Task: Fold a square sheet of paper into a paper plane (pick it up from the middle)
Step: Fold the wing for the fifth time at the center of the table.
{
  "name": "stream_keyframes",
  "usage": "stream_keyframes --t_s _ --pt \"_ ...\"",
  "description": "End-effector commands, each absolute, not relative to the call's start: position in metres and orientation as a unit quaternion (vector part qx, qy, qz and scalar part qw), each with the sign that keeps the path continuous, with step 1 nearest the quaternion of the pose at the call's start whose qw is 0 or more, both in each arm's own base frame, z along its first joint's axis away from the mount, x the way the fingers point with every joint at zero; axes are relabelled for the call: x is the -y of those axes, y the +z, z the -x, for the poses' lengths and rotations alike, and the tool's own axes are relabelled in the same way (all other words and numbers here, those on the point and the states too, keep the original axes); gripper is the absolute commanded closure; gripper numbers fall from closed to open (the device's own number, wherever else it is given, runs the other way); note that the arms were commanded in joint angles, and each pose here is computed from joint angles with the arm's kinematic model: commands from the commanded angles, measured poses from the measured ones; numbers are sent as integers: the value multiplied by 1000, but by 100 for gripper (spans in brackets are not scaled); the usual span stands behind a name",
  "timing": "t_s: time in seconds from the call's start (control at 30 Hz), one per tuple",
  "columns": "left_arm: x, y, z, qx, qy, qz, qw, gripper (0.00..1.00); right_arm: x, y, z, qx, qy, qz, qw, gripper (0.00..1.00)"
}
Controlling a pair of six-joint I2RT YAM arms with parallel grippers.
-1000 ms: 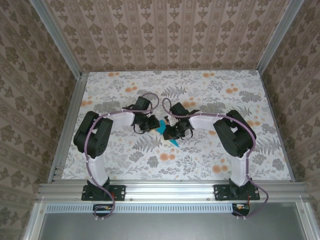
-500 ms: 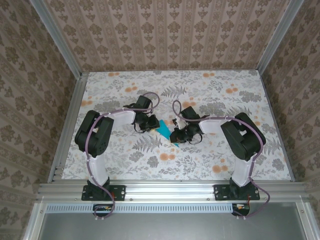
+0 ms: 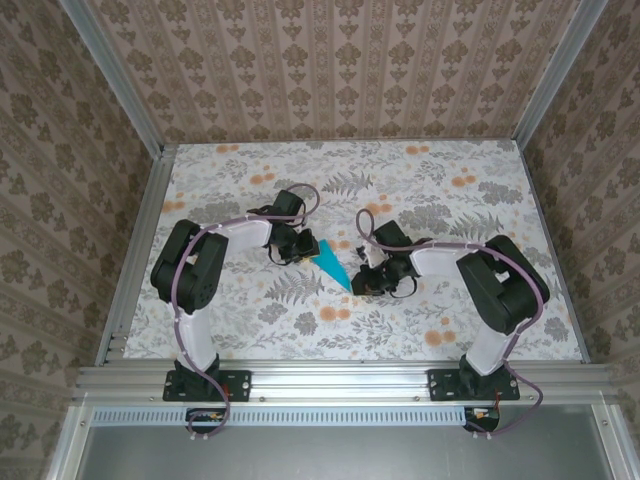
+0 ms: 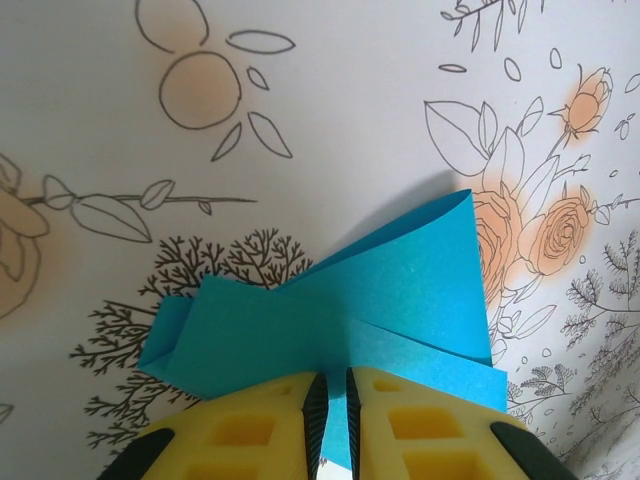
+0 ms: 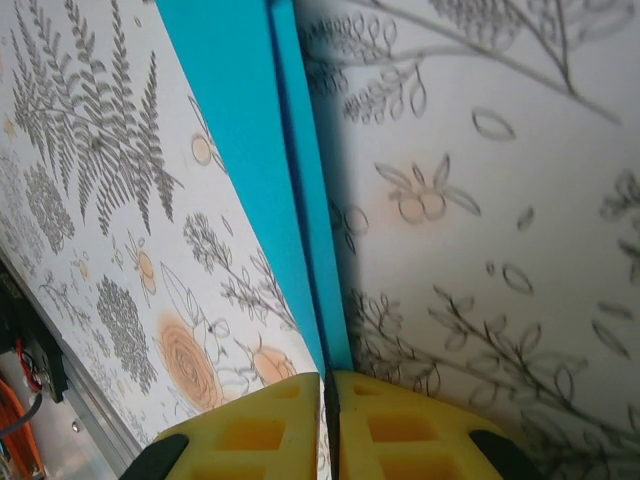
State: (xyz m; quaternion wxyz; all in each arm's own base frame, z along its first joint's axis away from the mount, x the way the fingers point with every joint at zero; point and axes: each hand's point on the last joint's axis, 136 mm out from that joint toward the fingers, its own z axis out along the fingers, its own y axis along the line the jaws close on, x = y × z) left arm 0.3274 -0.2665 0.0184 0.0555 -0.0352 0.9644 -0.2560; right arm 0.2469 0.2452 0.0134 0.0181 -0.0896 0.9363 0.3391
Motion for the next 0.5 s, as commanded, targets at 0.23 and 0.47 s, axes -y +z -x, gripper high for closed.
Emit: stream_keyframes --t_s 0.23,0.47 --pt "248 4 -326 -977 -204 38 49 80 -231 35 -239 -942 319 94 42 82" --pt "264 73 -339 -959 -255 17 122 68 -221 70 -283 -940 281 87 173 54"
